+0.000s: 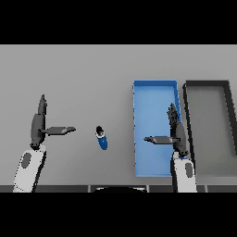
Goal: Pick up the blue pipe and place it into the blue bin.
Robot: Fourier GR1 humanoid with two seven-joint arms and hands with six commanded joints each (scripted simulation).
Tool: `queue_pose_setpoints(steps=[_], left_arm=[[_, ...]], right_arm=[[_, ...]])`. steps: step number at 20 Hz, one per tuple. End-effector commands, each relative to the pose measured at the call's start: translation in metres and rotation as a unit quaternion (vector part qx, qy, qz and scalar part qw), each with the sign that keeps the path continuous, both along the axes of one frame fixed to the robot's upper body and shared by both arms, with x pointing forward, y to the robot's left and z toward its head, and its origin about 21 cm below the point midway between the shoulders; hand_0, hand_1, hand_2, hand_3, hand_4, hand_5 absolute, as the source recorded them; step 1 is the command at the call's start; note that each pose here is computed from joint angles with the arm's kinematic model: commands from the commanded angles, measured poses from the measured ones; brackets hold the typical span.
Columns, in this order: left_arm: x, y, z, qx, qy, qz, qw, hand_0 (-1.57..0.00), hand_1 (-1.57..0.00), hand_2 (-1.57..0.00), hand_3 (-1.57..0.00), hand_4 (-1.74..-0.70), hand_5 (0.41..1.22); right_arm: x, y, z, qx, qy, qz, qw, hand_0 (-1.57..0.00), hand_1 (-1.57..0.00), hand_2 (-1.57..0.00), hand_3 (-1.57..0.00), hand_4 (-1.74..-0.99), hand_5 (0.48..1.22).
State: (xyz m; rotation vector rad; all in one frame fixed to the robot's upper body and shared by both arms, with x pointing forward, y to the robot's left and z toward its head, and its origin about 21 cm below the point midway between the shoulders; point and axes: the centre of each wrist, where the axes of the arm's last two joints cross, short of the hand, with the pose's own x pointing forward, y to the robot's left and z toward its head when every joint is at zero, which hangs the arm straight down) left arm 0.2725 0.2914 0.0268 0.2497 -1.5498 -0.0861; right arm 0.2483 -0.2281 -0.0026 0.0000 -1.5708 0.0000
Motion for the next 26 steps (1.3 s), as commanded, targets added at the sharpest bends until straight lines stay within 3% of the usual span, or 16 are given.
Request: queue_pose_setpoints(steps=[1,6,7,9,16,20,21,23,26], left_arm=[[0.000,0.000,0.000,0.000,-0.003,0.000,1.000,0.00,0.00,0.00,0.00,-0.97,0.593],[-0.003,0.005,-0.001,-0.001,-0.003,0.001,1.000,0.00,0.00,0.00,0.00,-0.97,0.593],[-0.014,0.019,-0.004,0.037,-0.006,-0.060,0.998,0.00,0.00,0.00,0.00,-0.97,0.593],[-0.022,0.039,-0.006,0.073,0.000,-0.116,0.991,0.00,0.00,0.00,0.00,-0.96,0.590],[-0.028,0.044,0.005,0.073,-0.004,-0.210,0.975,0.00,0.00,0.00,0.00,-0.98,0.584],[-0.038,0.032,0.003,0.082,0.035,-0.278,0.956,0.00,0.00,0.00,0.00,-1.05,0.535],[-0.043,0.023,0.003,0.076,0.034,-0.297,0.951,0.00,0.00,0.00,0.00,-1.07,0.522],[-0.050,0.001,-0.005,0.071,0.065,-0.333,0.938,0.00,0.00,0.00,0.00,-1.11,0.497],[-0.056,-0.021,-0.011,0.081,0.078,-0.359,0.927,0.00,0.00,0.00,0.00,-1.14,0.464]], right_arm=[[0.000,0.000,0.000,0.000,0.000,0.000,1.000,0.00,0.00,0.00,0.00,-1.205,0.629],[-0.003,0.001,0.001,0.001,-0.006,0.001,1.000,0.00,0.00,0.00,0.00,-1.205,0.629],[-0.011,-0.007,0.004,-0.066,-0.044,0.018,0.997,0.00,0.00,0.00,0.00,-1.205,0.629],[-0.025,-0.016,0.008,-0.131,-0.069,0.037,0.988,0.00,0.00,0.00,0.00,-1.197,0.627],[-0.031,-0.013,0.016,-0.158,-0.065,0.052,0.984,0.00,0.00,0.00,0.00,-1.192,0.621],[-0.032,-0.015,0.013,-0.159,-0.064,0.055,0.984,0.00,0.00,0.00,0.00,-1.176,0.615],[-0.032,-0.014,0.014,-0.161,-0.065,0.056,0.983,0.00,0.00,0.00,0.00,-1.174,0.616],[-0.031,-0.015,0.012,-0.166,-0.053,0.054,0.983,0.00,0.00,0.00,0.00,-1.164,0.617],[-0.031,-0.016,0.016,-0.156,-0.058,0.050,0.985,0.00,0.00,0.00,0.00,-1.189,0.619]])
